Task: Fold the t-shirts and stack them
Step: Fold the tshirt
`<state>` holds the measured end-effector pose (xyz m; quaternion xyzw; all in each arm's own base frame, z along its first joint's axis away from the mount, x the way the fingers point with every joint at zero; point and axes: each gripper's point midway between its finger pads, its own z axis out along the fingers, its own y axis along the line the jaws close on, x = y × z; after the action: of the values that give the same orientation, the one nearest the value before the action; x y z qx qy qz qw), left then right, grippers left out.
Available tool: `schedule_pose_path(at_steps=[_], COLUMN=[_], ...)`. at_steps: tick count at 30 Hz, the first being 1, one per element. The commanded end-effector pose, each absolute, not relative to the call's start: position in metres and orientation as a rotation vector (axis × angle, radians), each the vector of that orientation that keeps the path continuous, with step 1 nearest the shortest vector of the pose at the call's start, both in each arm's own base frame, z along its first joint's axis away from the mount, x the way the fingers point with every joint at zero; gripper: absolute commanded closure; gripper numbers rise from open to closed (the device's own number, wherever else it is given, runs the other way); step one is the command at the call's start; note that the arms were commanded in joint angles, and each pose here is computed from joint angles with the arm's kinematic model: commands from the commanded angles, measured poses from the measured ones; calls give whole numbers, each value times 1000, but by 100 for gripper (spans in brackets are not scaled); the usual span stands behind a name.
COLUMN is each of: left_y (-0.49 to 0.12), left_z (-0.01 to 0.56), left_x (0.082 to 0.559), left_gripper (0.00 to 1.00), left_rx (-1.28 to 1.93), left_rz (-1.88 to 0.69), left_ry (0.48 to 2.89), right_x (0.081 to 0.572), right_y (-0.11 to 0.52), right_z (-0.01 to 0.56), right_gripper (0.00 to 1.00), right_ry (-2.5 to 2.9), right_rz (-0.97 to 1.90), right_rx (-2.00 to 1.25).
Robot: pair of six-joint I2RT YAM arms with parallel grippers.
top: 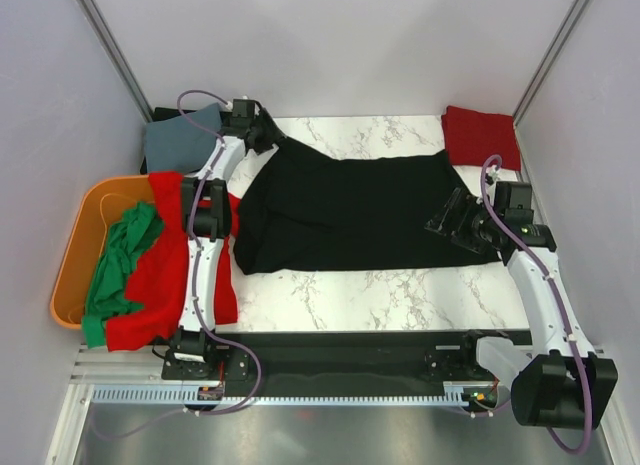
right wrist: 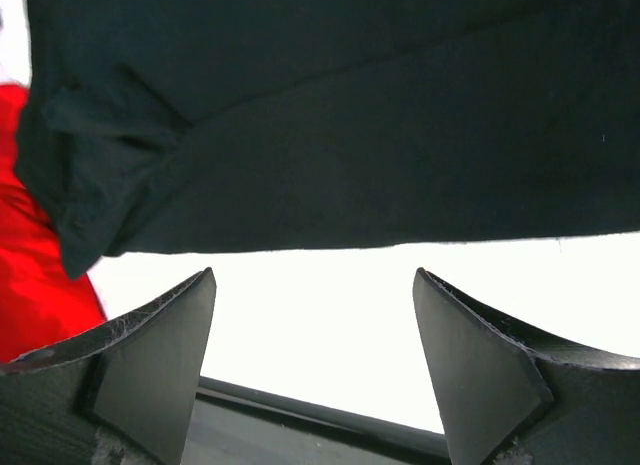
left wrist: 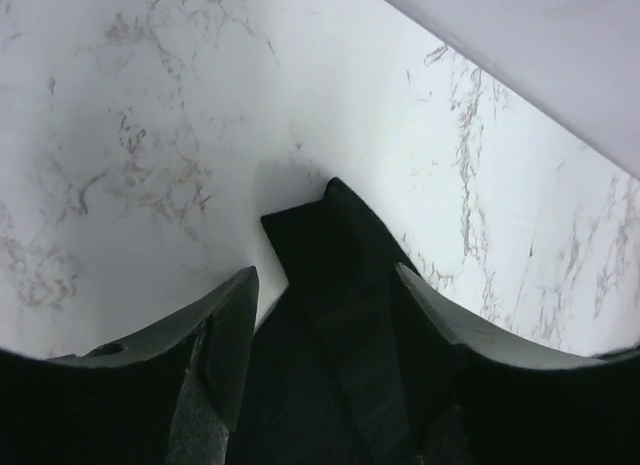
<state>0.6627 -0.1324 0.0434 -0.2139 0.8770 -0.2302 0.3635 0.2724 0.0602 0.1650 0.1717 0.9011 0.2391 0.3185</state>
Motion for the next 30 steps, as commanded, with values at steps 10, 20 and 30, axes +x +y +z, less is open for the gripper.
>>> schedule_pose_path(at_steps=[10, 20, 30], left_y=[-151, -145, -140], left_z=[82, 248, 216], left_x=[681, 583, 390], left_gripper=[98, 98, 94], left_rx=[-612, -559, -566], left_rz=[-753, -769, -743], left_ry=[2132, 2107, 2306], right_x=[272, 321, 353], right_y=[51, 31, 16], right_z=[133, 170, 208], right_gripper=[13, 13, 12], right_ry=[2415, 2324, 2266], right_rz=[557, 461, 378], right_rx=[477, 612, 623])
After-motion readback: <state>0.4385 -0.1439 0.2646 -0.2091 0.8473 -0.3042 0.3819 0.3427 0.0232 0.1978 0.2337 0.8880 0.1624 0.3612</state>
